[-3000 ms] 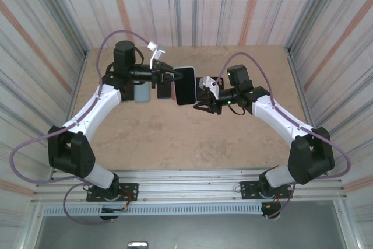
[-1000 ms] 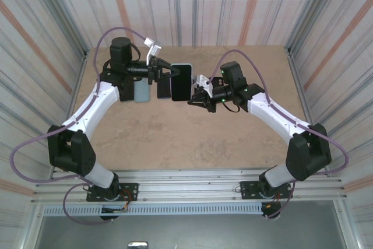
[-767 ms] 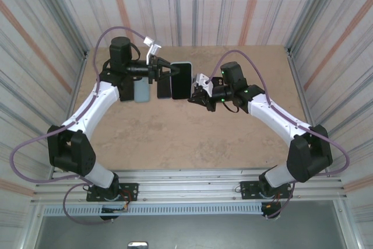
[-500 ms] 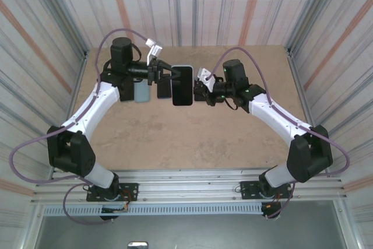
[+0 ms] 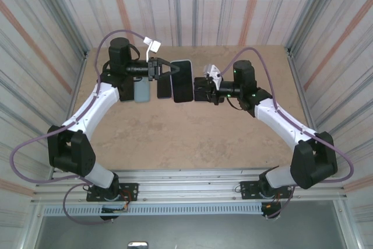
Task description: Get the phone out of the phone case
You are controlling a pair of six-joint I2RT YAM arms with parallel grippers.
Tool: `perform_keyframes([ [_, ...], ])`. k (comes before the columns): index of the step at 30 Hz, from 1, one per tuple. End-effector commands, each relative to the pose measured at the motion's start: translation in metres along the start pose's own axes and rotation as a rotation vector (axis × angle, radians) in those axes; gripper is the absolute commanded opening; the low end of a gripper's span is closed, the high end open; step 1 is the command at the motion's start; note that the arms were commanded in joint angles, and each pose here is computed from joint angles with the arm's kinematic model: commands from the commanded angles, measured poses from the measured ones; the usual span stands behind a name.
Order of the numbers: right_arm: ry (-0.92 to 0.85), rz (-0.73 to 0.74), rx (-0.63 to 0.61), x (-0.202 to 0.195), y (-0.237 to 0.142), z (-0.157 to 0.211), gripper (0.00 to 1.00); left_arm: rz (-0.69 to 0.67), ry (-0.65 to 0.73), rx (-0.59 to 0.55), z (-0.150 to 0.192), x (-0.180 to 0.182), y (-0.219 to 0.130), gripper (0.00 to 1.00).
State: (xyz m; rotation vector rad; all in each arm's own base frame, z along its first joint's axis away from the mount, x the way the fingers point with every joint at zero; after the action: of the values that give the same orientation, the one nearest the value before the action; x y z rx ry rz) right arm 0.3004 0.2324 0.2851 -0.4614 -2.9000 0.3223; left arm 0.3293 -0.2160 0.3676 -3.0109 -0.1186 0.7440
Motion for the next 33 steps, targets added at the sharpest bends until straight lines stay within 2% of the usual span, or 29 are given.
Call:
perform_keyframes([
  [1,0.102,-0.042,-0.074,0.006,-0.011,-0.009,0.44,-0.071,-0.013,-0.093,-0.017,0.001,-0.007,0.0],
  [8,0.194,-0.074,-0.113,0.006,-0.011,-0.005,0.47,-0.056,-0.059,-0.136,-0.022,0.004,-0.007,0.0],
  [28,0.244,-0.116,-0.093,-0.002,0.0,-0.007,0.46,-0.037,-0.086,-0.153,-0.022,0.003,-0.001,0.0],
  [33,0.254,-0.132,-0.109,0.0,0.001,-0.012,0.46,-0.07,-0.111,-0.173,-0.017,0.006,-0.002,0.0],
])
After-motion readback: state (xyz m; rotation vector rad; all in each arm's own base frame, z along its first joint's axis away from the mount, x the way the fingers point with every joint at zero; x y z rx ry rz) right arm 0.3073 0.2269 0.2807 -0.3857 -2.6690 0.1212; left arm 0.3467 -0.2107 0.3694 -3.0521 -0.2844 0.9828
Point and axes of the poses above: each hand's point on the last joint's axis, 136 mm out from that joint toward the fingers, its own y axis out along the fingers, its own x axis along the line the jaws close on, z = x × y, the point moved 5 cm from there along -y, back along the fingers, and after that the axes turned 9 degrees about y, right-handed, at the moved point
